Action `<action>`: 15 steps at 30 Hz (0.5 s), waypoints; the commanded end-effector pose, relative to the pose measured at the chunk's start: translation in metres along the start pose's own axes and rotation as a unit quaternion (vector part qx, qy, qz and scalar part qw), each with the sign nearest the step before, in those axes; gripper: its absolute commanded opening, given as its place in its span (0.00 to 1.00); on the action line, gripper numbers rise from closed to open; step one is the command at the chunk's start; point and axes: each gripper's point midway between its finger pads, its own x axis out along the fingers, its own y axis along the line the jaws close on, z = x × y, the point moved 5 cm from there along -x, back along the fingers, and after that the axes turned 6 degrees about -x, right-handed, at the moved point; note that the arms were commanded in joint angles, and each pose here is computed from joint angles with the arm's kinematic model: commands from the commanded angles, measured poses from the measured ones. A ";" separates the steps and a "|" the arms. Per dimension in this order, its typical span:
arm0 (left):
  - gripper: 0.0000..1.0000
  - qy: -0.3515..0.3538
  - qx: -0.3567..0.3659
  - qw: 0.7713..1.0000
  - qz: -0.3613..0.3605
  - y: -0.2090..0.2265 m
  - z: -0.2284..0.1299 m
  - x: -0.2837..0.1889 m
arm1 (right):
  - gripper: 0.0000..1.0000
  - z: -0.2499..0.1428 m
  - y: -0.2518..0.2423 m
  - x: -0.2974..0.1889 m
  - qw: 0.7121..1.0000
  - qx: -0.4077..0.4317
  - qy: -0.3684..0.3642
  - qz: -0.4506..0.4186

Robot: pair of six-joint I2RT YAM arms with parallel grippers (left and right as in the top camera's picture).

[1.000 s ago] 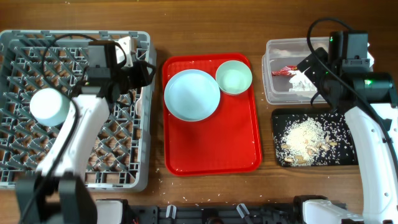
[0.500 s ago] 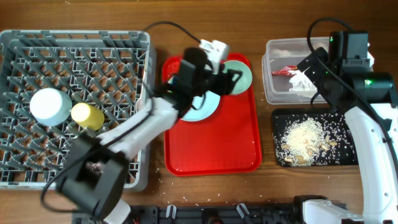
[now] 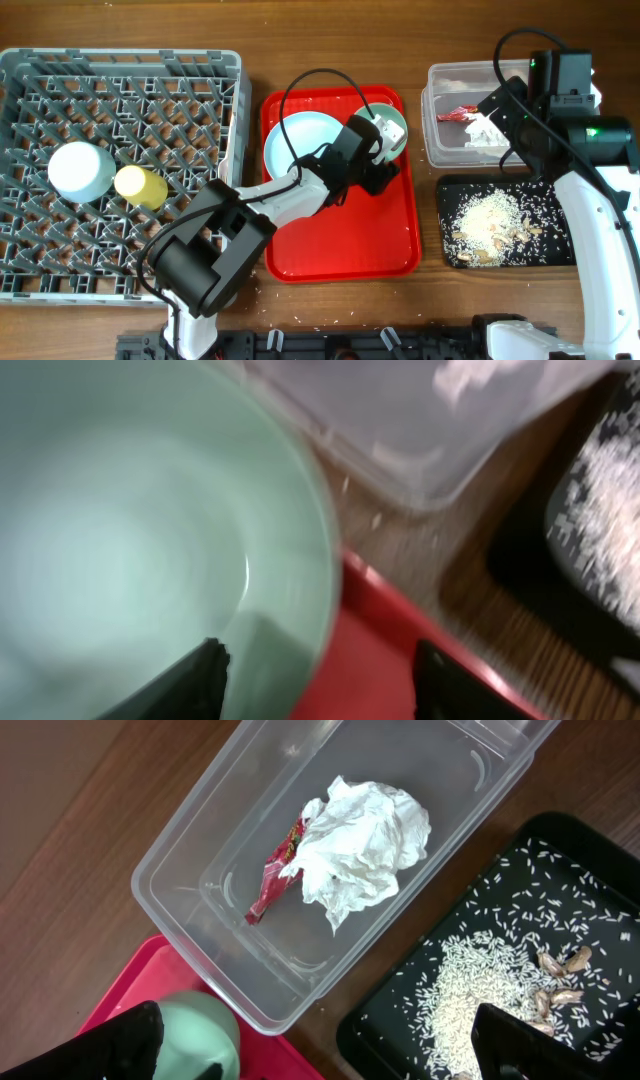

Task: Sort waste into correct bins and load items into the dishwasher rack
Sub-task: 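Grasp the light-green bowl rim and carry it to the rack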

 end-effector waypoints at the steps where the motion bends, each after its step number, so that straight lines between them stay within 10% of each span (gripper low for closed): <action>1: 0.47 0.020 0.002 1.000 0.008 0.003 -0.009 0.003 | 1.00 0.005 -0.001 -0.006 1.000 0.006 -0.015 -0.001; 7: 0.33 0.006 0.005 1.000 0.006 0.002 -0.002 0.002 | 1.00 0.005 -0.001 -0.006 1.000 0.006 -0.015 -0.001; 10: 0.09 -0.007 0.003 1.000 0.001 -0.002 0.007 -0.006 | 1.00 0.005 -0.001 -0.006 1.000 0.006 -0.015 -0.001; 15: 0.04 -0.037 0.003 0.999 -0.018 -0.016 0.028 -0.027 | 1.00 0.005 -0.001 -0.006 1.000 0.006 -0.015 -0.001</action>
